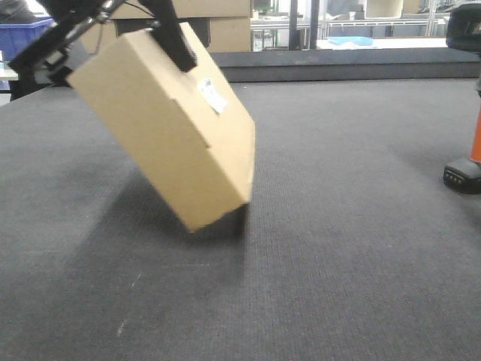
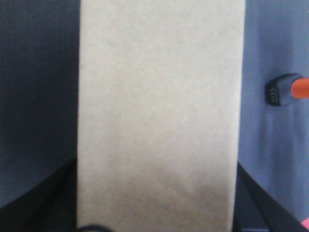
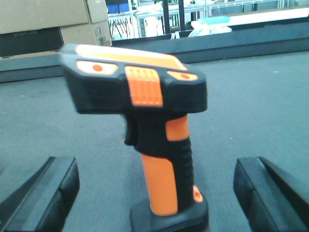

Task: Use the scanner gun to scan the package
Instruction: 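Lower the tan box onto the table and open the left gripper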

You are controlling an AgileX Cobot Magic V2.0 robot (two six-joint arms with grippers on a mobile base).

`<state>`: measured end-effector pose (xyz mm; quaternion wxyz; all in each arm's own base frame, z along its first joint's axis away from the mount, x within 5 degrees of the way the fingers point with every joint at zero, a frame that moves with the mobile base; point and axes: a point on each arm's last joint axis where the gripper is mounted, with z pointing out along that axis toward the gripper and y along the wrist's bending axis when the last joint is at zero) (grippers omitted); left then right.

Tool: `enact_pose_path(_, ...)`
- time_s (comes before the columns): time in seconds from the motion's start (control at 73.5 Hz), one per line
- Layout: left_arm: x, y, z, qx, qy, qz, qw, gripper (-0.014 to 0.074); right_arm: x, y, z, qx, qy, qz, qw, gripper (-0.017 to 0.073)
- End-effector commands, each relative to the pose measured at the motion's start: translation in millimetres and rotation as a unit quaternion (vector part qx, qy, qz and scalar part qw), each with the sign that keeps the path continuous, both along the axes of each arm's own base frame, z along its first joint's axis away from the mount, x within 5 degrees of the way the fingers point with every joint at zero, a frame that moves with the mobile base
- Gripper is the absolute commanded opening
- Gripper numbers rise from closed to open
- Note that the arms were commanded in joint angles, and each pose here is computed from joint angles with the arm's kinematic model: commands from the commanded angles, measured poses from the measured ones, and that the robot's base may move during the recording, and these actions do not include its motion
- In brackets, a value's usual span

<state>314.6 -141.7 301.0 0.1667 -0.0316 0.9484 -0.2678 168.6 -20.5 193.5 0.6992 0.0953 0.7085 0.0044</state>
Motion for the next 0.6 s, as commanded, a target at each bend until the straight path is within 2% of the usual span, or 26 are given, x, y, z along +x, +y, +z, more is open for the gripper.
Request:
enact_pose_path(0.0, -7, 11.8, 16, 0.015, -0.026, -0.006, 1.0, -0.0111, -11, 2, 4, -0.005, 0.005, 0.006, 1.0, 0.0524)
enact_pose_path(0.15, -17, 39.0, 33, 0.087, -0.068, -0.003, 0.994, -0.0111, -27, 4, 17, -0.006, -0.007, 0.005, 1.0, 0.0364)
enact_pose_path(0.286, -25, 67.3, 43, 0.16, -0.077, 0.007, 0.984, -0.0111, -43, 6, 33, -0.008, -0.02, 0.005, 1.0, 0.0083)
enact_pose_path(0.408, -26, 93.7, 45, 0.234, -0.076, 0.023, 0.969, -0.0111, -59, 8, 43, -0.009, -0.025, 0.005, 1.0, -0.0165)
enact_pose_path(0.503, -28, 112.3, 45, 0.277, -0.066, 0.029, 0.958, -0.0111, -71, 9, 47, -0.009, -0.025, 0.005, 1.0, -0.0167)
enact_pose_path(0.585, -31, 124.6, 43, 0.291, -0.064, 0.023, 0.954, -0.0111, -82, 10, 46, -0.008, -0.018, 0.005, 1.0, -0.0167)
